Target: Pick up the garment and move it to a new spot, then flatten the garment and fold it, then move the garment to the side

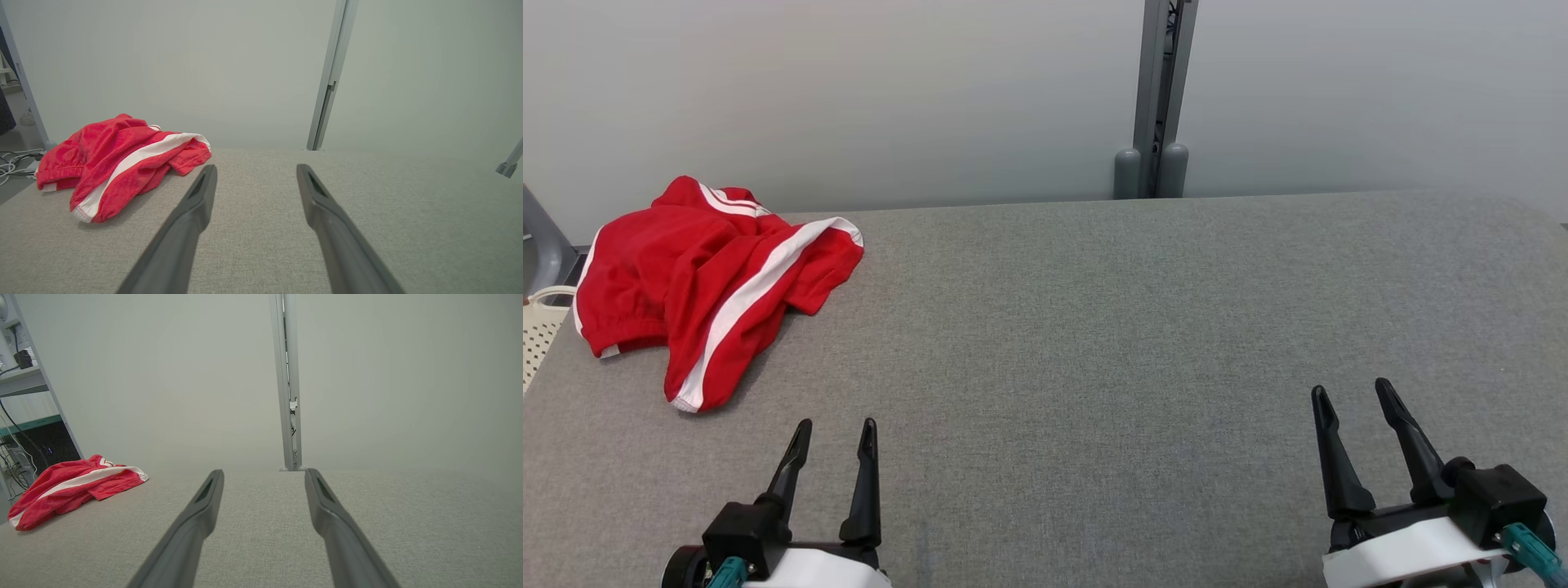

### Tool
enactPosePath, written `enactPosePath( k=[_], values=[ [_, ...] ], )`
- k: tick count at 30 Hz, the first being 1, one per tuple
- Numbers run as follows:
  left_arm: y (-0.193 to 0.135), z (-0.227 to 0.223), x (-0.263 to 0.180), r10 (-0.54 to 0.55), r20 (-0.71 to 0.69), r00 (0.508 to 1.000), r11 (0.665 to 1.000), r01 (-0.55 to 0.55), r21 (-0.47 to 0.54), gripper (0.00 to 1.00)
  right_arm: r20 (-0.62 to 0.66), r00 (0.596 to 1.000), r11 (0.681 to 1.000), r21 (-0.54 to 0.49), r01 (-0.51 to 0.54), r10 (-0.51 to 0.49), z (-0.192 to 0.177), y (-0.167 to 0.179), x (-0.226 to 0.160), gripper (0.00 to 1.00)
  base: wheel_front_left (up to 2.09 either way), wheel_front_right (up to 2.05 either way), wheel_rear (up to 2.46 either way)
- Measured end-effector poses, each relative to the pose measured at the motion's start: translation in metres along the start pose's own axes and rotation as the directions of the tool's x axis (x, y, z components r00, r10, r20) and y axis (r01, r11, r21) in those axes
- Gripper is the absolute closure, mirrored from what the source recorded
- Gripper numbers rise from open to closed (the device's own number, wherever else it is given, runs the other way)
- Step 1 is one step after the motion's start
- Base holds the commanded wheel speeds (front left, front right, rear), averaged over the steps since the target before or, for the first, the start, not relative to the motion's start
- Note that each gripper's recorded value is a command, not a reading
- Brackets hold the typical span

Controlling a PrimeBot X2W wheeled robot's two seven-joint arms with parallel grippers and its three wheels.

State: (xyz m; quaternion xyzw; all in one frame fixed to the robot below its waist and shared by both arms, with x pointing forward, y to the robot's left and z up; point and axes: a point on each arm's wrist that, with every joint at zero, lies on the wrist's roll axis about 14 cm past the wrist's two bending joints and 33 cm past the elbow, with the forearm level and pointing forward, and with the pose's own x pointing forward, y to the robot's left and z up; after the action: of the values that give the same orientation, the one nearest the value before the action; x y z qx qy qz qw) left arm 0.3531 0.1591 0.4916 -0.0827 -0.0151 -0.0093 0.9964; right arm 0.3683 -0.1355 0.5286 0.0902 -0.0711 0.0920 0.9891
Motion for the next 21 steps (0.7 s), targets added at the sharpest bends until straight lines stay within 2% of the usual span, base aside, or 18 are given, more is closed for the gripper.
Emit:
enactPosePath(
  k=[21],
  values=[
    [0.0023, -0.0061, -0.0016, 0.012, -0.020, 1.000, 0.999, -0.012, -0.032, 0.00, -0.001, 1.000, 1.000, -0.002, 0.006, -0.006, -0.0002, -0.0023, -0.0004, 0.00, 0.00, 0.00, 0.00]
  ],
)
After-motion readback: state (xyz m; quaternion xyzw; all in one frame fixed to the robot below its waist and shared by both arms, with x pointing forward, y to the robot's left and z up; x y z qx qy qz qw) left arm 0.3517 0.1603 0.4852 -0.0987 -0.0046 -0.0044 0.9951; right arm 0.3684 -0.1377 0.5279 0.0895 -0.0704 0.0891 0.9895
